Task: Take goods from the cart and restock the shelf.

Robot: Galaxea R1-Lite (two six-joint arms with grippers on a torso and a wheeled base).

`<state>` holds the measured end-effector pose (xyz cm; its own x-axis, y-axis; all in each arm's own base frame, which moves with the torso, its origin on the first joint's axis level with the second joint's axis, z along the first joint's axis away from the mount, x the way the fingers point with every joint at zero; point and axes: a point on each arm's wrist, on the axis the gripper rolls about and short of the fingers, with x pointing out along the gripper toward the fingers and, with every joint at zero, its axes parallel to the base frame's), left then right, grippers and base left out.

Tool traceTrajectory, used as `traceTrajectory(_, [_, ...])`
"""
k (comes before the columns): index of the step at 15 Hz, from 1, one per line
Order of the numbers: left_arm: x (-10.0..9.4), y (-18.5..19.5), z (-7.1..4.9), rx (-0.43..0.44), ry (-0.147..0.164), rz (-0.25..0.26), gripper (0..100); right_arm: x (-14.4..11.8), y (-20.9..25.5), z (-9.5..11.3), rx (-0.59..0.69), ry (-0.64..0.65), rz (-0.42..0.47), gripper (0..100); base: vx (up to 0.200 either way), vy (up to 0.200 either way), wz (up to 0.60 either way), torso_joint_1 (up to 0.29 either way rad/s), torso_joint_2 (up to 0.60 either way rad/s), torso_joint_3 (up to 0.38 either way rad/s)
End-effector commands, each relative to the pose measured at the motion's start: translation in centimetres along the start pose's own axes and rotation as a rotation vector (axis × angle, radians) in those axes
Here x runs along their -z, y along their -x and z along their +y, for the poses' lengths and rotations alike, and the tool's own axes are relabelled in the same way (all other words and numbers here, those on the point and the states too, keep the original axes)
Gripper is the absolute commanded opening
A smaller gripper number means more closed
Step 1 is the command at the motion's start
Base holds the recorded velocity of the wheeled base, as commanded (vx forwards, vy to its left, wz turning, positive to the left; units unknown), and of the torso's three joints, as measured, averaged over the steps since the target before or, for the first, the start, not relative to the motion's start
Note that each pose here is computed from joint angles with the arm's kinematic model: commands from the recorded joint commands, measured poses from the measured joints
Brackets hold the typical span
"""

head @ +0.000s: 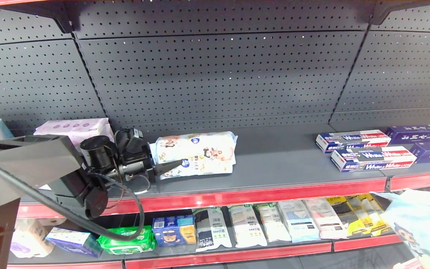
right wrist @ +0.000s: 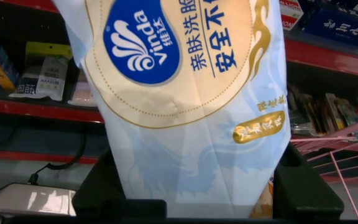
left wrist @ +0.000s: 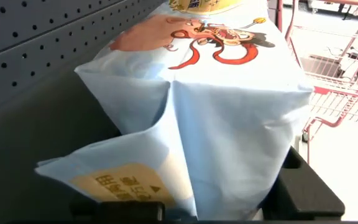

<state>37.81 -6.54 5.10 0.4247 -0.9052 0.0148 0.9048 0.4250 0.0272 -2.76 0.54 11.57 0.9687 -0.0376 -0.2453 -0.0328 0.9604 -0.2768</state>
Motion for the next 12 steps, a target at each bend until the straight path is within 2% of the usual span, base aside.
traceTrajectory(1, [1.04, 1.02, -1.62, 0.011, 0.05, 0.033, 0, -0.03, 0.04, 0.0, 0.001, 0.001, -0.003, 0, 0.0, 0.0, 0.0, 0.0, 0.0, 0.0])
traceTrajectory(3, [1.53, 1.5, -2.28, 0.012, 0.068, 0.053, 0, -0.03, 0.04, 0.0, 0.001, 0.001, -0.003, 0, 0.0, 0.0, 0.0, 0.0, 0.0, 0.0])
traceTrajectory(6, [1.34, 1.45, -2.09, 0.001, 0.059, 0.048, 0, -0.01, -0.01, 0.0, 0.0, 0.0, 0.001, 0, 0.0, 0.0, 0.0, 0.0, 0.0, 0.0])
traceTrajectory(12, [1.45, 1.6, -2.17, -0.062, 0.082, 0.057, 0, 0.24, -0.08, 0.08, -0.005, 0.0, 0.006, 0, 0.0, 0.0, 0.0, 0.0, 0.0, 0.0])
